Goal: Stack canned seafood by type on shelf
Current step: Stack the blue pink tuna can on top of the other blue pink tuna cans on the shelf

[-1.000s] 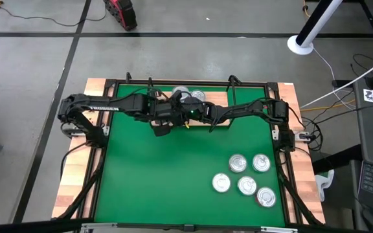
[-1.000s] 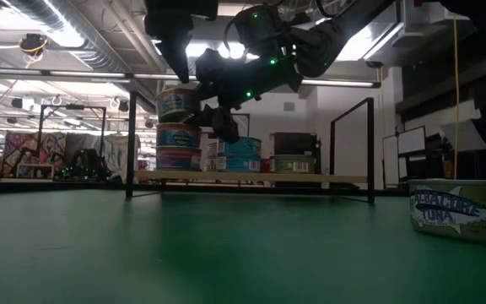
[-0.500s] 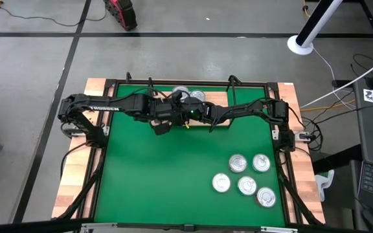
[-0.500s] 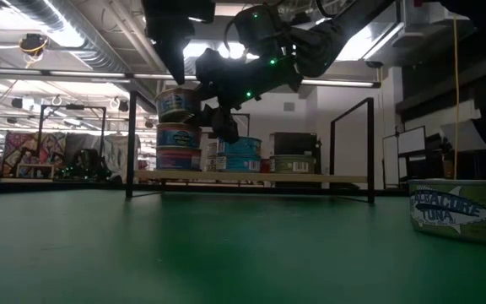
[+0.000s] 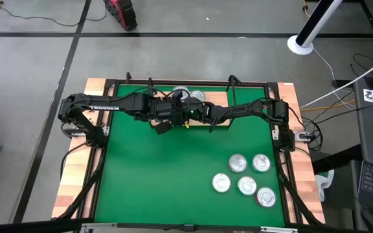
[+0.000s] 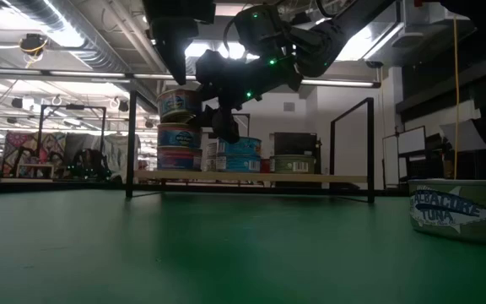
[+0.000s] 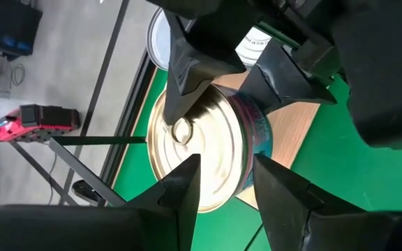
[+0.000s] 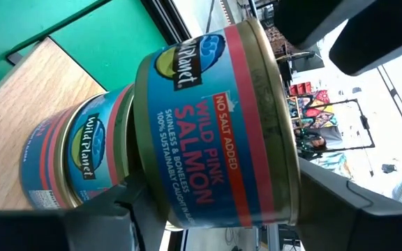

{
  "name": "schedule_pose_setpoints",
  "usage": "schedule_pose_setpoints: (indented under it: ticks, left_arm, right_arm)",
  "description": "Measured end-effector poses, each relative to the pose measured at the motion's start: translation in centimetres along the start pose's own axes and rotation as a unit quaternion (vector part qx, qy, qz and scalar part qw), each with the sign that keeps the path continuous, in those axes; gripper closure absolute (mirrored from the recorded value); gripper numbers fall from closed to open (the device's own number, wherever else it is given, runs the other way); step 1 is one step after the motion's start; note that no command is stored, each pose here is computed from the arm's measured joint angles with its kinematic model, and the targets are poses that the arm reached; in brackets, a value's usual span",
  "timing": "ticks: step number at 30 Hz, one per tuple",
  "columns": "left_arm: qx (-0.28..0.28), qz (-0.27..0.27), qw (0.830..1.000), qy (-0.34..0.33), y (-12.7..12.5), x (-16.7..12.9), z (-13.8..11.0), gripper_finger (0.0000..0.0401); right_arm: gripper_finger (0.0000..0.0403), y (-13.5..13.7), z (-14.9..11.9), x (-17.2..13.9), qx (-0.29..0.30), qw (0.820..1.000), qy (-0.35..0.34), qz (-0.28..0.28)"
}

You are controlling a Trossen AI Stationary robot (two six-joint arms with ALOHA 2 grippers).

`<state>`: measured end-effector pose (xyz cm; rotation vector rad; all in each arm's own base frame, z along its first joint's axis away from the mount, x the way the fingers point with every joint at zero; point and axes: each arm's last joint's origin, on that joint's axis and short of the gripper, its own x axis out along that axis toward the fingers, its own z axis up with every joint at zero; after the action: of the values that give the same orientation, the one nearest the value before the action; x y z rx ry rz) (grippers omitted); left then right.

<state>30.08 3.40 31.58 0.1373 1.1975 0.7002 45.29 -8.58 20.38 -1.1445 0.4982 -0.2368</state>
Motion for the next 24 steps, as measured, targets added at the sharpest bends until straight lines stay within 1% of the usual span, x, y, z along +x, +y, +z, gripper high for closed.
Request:
schedule_pose_setpoints:
  ticks: [6,9,14,19,22,24]
  left_arm:
    - [-0.015,0.0,1.0,0.0,0.0,0.0,0.0,0.0274]
    - [-0.016,-0.001,1.0,-0.002,0.2,-0.2,-0.1,0.0285]
    - [-0.013,-0.003,1.0,-0.008,0.8,-1.1,-0.6,0.0321]
    - [-0.014,-0.005,1.0,-0.008,1.2,-2.4,-1.5,0.0366]
    - [-0.018,-0.009,1.0,-0.015,1.0,-3.0,-1.7,0.0393]
    - [-0.012,-0.011,1.0,-0.02,0.6,-3.2,-1.8,0.0397]
  right_arm:
    - [0.0152,0.0,0.0,0.0,0.0,1.0,0.0,0.0]
    - [0.0152,0.0,0.0,0.0,0.0,1.0,0.0,0.0]
    - [0.0152,0.0,0.0,0.0,0.0,1.0,0.0,0.0]
    - [0.0152,0.0,0.0,0.0,0.0,1.0,0.0,0.0]
    - [0.0152,0.0,0.0,0.0,0.0,1.0,0.0,0.0]
    - [0.0152,0.0,0.0,0.0,0.0,1.0,0.0,0.0]
